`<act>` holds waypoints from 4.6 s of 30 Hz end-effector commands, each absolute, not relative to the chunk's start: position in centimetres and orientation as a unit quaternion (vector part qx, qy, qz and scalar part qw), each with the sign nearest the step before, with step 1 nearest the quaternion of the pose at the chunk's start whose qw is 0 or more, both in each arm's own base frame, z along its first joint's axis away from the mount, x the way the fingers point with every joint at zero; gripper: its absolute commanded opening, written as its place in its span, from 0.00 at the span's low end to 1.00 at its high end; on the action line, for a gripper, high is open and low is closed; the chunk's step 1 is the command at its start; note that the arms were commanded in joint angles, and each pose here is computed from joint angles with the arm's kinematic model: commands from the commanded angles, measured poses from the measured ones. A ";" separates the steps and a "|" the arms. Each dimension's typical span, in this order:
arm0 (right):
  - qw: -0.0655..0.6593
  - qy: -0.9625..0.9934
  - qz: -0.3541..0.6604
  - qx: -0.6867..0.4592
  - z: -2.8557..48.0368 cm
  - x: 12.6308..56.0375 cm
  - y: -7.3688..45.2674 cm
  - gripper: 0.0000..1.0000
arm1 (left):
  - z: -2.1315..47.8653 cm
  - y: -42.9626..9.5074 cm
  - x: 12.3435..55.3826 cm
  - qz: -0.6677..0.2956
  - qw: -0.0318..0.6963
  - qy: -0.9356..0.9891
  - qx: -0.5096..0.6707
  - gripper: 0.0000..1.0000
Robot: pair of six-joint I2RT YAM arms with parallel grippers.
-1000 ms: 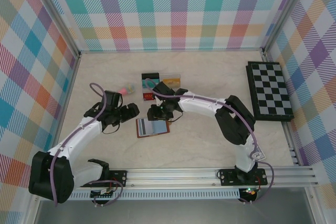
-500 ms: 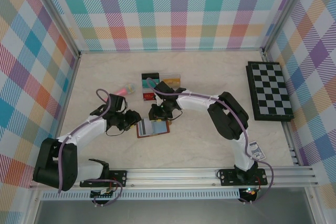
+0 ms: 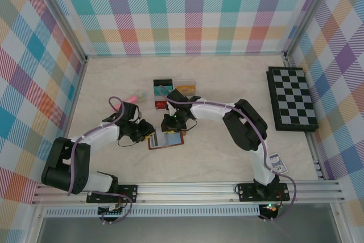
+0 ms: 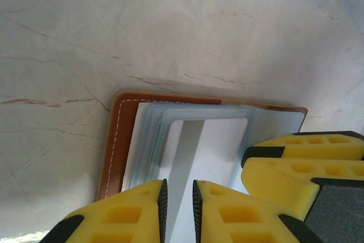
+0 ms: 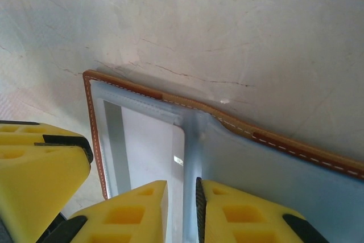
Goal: Take the credit cards out of the card holder
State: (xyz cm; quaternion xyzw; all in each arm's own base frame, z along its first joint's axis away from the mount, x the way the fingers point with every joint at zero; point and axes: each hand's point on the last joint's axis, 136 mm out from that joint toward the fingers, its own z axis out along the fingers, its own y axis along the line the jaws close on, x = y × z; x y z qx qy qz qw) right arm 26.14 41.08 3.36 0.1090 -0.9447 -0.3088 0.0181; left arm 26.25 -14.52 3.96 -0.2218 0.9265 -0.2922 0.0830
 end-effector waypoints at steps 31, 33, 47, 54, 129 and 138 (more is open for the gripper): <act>0.019 -0.937 -0.333 0.098 4.1 26.2 40.4 0.03 | 0.1 -12.7 23.7 -0.216 0.036 0.945 -0.241 0.12; 0.015 -0.937 -0.334 0.096 4.4 26.2 39.9 0.02 | 0.1 -12.7 23.7 -0.215 0.037 0.946 -0.240 0.12; 0.030 -0.938 -0.335 0.080 3.6 25.9 39.5 0.21 | 4.4 -13.7 25.9 -0.250 0.080 0.942 -0.211 0.17; 0.045 -0.940 -0.331 0.071 3.1 25.6 39.3 0.26 | 5.5 -15.9 25.9 -0.302 0.066 0.931 -0.192 0.11; -0.108 -0.764 -0.625 0.122 23.9 30.1 33.6 0.00 | 24.3 -24.8 31.6 -0.605 0.162 0.778 -0.051 0.53; -0.102 -0.750 -0.642 0.123 24.8 30.3 34.0 0.08 | 26.0 -25.4 31.9 -0.616 0.171 0.768 -0.041 0.00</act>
